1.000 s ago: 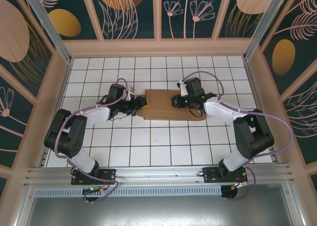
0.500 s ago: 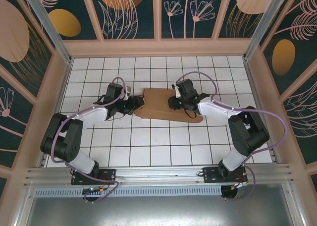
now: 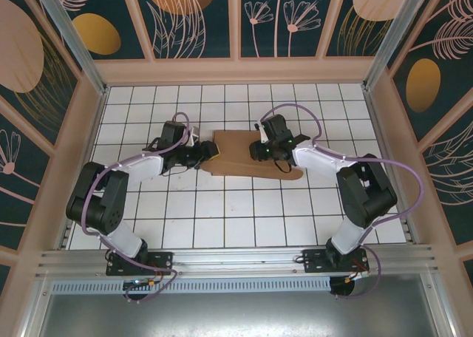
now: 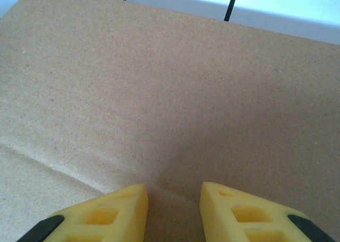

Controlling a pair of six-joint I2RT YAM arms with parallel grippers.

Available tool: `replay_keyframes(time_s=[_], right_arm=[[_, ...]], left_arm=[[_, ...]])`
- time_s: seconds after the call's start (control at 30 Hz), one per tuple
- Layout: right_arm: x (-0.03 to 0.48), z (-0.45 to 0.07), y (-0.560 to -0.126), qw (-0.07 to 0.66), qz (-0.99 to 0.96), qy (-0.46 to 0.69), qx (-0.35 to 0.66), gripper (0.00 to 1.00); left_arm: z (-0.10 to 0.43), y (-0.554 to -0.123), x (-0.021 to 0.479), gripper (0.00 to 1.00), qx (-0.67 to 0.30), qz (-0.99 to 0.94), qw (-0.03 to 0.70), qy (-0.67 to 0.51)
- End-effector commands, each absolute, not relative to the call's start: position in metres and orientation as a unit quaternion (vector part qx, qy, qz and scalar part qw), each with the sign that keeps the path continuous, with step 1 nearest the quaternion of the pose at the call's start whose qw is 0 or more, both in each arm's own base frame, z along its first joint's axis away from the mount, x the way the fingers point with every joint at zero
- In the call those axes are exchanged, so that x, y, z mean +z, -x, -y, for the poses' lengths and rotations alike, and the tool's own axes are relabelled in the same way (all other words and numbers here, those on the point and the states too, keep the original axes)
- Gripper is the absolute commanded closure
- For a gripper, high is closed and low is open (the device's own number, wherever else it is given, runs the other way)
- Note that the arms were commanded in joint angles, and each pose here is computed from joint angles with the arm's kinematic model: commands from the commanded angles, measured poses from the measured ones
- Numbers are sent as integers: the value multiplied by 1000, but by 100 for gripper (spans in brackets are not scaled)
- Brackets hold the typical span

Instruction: Fold the paper box

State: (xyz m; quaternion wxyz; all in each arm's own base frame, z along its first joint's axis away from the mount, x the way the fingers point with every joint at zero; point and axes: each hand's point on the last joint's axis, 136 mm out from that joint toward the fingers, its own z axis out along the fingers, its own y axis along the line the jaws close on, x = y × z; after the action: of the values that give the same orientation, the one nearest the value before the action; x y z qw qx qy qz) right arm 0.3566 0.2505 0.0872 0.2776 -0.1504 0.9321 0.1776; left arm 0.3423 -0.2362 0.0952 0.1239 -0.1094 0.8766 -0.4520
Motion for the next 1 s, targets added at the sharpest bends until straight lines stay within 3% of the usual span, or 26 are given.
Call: replay_keyframes(time_s=[0.0,0.4,0.73,0.83,0.9,0.97], right_arm=[[45,-243,-331,197,-956,150,159,66],[44,-244,-332,200,-956,147,158,66],[34,-232,-332,204,-962,141,116,67],[29,-235,-330,199,-963,143,109,68],[23,-237,-329,194,-965,144,105,68],[20,-238,-329,193,-965,140,104,69]], left_arm=[[257,-347,120,49,-491,-858,127,77],[266,-350,148,49,-507,-847,146,61],[166,-367,111,52,-243,-920,271,145],[170,-372,134,60,-267,-904,306,134],[191,-373,143,73,-318,-894,297,107],[209,-374,146,94,-345,-890,284,92]])
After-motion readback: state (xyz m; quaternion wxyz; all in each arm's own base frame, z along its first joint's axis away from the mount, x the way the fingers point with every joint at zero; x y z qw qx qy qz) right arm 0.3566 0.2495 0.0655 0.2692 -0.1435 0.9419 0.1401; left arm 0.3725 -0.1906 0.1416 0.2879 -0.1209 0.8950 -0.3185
